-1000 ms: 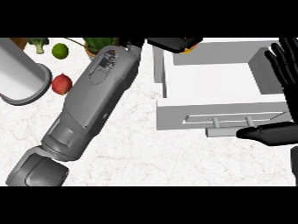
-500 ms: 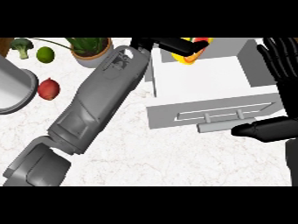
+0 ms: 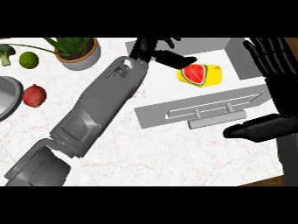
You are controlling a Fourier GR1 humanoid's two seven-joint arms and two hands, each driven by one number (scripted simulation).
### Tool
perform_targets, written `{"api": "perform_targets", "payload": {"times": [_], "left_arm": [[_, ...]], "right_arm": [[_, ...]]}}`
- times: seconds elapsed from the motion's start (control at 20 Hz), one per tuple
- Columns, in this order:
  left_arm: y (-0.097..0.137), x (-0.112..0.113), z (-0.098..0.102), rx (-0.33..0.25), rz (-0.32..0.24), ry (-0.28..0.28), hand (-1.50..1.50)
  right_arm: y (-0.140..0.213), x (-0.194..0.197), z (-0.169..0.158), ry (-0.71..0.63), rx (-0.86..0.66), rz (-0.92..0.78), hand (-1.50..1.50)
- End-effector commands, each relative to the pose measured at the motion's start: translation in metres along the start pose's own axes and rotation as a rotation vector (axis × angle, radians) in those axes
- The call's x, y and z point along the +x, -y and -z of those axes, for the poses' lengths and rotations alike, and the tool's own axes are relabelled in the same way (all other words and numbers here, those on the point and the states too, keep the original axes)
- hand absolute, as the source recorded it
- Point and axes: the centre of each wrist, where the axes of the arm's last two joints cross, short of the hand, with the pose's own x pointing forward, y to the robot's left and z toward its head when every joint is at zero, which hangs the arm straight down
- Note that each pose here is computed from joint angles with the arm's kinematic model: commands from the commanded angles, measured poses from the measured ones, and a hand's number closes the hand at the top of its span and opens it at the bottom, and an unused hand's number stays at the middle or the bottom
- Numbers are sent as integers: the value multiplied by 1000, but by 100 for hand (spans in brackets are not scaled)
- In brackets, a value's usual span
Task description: Pick up the cup, place it into the drawer and close the drawer
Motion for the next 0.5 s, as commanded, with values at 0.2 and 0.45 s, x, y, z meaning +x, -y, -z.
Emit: {"api": "perform_targets", "payload": {"times": [0.2,0.45], "left_arm": [[0,-9,-7,39,-201,67,-150],[0,11,-2,64,-326,194,-150]], "right_arm": [[-23,5,16,39,241,126,150],[-36,0,12,-5,484,188,150]]}}
